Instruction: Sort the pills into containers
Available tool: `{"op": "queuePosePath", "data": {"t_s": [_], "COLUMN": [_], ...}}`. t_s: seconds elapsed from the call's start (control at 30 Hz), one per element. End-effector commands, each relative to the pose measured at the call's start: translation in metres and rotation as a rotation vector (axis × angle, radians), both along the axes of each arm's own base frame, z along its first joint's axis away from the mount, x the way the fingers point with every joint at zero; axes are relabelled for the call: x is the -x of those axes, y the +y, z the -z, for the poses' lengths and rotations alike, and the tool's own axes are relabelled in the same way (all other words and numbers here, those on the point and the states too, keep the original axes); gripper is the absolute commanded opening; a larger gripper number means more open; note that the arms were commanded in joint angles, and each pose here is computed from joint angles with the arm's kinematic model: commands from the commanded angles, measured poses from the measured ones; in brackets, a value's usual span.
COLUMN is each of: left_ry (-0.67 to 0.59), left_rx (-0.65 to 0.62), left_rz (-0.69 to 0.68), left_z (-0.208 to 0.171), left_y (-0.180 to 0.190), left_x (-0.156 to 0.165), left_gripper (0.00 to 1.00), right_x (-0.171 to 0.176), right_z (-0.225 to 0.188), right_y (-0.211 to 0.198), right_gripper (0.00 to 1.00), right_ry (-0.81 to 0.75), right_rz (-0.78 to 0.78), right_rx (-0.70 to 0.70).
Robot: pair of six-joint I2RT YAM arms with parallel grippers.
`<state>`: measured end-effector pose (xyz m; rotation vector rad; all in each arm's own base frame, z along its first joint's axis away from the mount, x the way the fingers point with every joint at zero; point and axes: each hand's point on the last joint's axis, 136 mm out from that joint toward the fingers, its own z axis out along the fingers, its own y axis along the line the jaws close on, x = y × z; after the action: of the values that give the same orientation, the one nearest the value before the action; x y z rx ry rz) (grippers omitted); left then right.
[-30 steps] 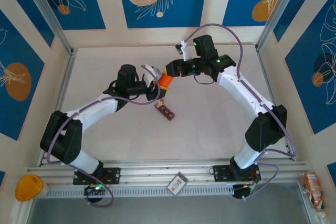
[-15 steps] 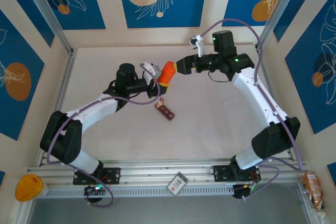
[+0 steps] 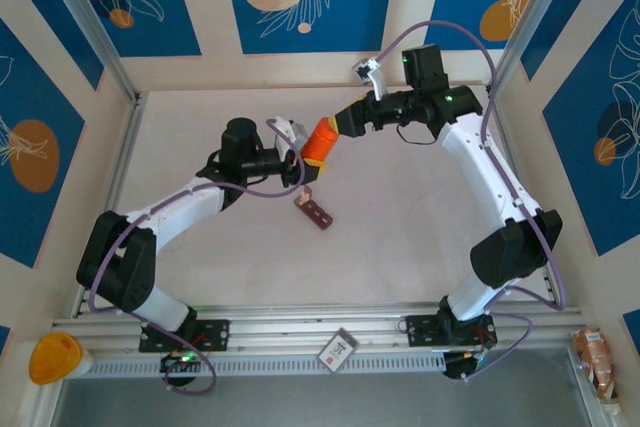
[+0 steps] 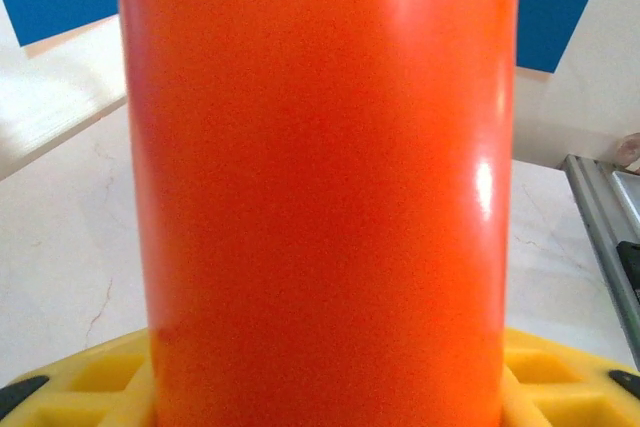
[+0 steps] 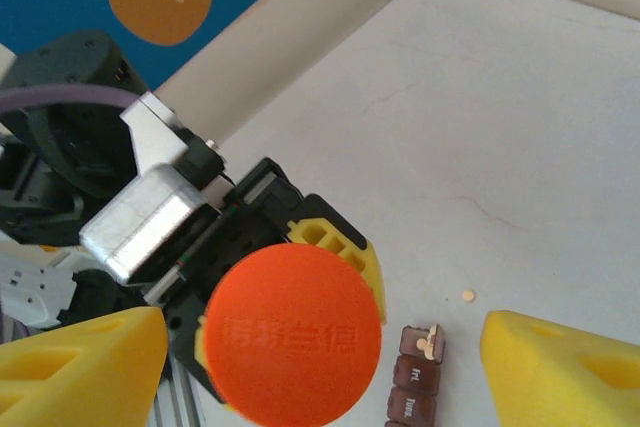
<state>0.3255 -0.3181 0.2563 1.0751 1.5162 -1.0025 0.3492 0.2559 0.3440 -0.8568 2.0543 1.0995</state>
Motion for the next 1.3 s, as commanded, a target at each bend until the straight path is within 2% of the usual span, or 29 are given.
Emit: {"op": "queuePosePath", "data": {"t_s": [0.0, 0.17, 0.27, 0.37, 0.47, 0.63, 0.83, 0.97, 1.1, 1.27], "left_ry": [-0.032, -0.033, -0.031, -0.034, -0.036, -0.06, -0.181, -0.234, -0.25, -0.226], "left_rx": [0.04, 0.04, 0.039, 0.041, 0.041, 0.031, 0.003, -0.02, -0.029, -0.033], "left_rz": [0.045, 0.046, 0.048, 0.049, 0.044, -0.015, -0.19, -0.241, -0.247, -0.236], "left_z": [-0.022, -0.022, -0.022, -0.023, -0.024, -0.026, -0.03, -0.03, -0.026, -0.017], "left_y": [-0.004, -0.004, -0.004, -0.004, -0.003, -0.001, 0.004, 0.0, -0.005, -0.008], "left_x": [0.003, 0.004, 0.005, 0.005, 0.005, -0.004, -0.021, -0.023, -0.023, -0.023], "left_gripper": [0.0, 0.0, 0.0, 0.0, 0.0, 0.0, 0.0, 0.0, 0.0, 0.0], "right_x": [0.009, 0.009, 0.009, 0.009, 0.01, 0.003, -0.009, -0.011, -0.01, -0.012], "right_z": [0.003, 0.009, 0.011, 0.014, 0.017, 0.035, 0.07, 0.089, 0.101, 0.097], "right_y": [0.007, 0.011, 0.014, 0.016, 0.017, 0.018, 0.017, 0.02, 0.025, 0.029], "right_gripper": [0.8, 0.72, 0.61, 0.46, 0.4, 0.38, 0.39, 0.38, 0.38, 0.39], "right_ry": [0.006, 0.026, 0.036, 0.05, 0.068, 0.153, 0.309, 0.358, 0.396, 0.404], "right_rz": [-0.05, -0.059, -0.066, -0.07, -0.067, 0.038, 0.252, 0.359, 0.409, 0.409], "right_rx": [0.021, 0.024, 0.023, 0.026, 0.027, 0.05, 0.057, 0.05, 0.051, 0.054]}}
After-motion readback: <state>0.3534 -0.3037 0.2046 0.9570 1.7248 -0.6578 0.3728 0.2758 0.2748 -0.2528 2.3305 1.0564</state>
